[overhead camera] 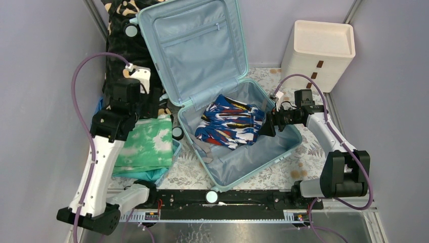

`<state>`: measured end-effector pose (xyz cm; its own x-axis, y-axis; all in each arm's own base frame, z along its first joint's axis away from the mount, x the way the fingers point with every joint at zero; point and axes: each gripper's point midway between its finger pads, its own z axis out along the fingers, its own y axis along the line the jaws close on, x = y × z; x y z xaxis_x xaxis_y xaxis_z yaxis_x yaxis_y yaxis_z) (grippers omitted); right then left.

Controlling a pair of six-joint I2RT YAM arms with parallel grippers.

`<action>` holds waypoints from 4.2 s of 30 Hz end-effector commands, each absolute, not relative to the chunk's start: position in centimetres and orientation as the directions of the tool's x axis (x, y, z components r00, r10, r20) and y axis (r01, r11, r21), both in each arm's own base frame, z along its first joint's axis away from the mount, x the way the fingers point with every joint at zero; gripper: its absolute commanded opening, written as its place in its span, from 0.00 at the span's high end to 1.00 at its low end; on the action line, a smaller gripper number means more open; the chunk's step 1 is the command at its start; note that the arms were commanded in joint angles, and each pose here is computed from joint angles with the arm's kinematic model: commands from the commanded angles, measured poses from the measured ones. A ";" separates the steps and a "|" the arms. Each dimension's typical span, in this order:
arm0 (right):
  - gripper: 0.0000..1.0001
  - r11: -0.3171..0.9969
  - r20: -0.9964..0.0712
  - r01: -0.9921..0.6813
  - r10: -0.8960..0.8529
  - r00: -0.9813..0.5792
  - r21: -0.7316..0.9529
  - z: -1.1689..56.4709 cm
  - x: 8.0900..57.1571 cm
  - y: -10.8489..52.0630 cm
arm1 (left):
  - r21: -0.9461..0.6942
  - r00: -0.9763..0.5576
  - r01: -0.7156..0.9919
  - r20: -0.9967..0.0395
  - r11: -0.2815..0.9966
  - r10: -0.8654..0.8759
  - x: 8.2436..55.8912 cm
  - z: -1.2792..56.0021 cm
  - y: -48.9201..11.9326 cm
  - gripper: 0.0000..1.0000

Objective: Open, take out, and arrange the luggage
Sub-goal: Place the clothes in the bin, then pick up the clothes from the luggage.

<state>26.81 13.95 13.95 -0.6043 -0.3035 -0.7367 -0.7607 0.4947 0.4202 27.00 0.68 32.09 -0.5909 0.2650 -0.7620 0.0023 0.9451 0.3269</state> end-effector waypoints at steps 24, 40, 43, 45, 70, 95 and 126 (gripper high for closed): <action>0.18 0.496 -0.722 -0.764 -0.334 -0.606 0.412 13.1 27.3 13.6 | -0.095 -0.783 -0.291 -0.549 0.952 -0.294 22.0 13.9 -7.5 0.21; 0.18 0.488 -0.731 -0.775 -0.339 -0.592 0.401 13.4 27.1 13.6 | 0.229 -0.897 -0.291 -0.404 0.929 -0.181 20.4 10.7 -6.2 0.42; 0.18 0.486 -0.734 -0.778 -0.340 -0.588 0.399 13.5 27.1 13.6 | 0.257 -0.910 -0.281 -0.378 0.924 -0.172 20.2 10.4 -6.0 0.40; 0.18 0.485 -0.735 -0.779 -0.341 -0.587 0.397 13.6 27.0 13.7 | 0.267 -0.915 -0.273 -0.370 0.924 -0.163 20.1 10.4 -6.0 0.39; 0.18 0.474 -0.745 -0.788 -0.339 -0.575 0.392 14.1 26.9 13.8 | 0.415 -0.953 -0.199 -0.294 0.888 -0.075 19.8 9.6 -5.5 0.82; 0.18 0.469 -0.747 -0.790 -0.335 -0.574 0.395 14.3 26.8 13.8 | 0.342 -0.984 0.050 -0.145 0.938 0.106 17.4 13.1 -6.0 0.53; 0.49 0.463 -0.759 -0.754 -0.229 -0.610 0.466 14.7 30.6 20.4 | -0.492 -0.416 0.509 -0.859 0.707 -0.298 29.2 29.1 -24.2 0.01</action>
<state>28.52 18.30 15.29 -0.5720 -0.2417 -0.7838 -0.7903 0.4184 0.4476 27.23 -21.16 25.68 -0.5128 -0.2145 -0.8313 0.3924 0.8027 -0.4492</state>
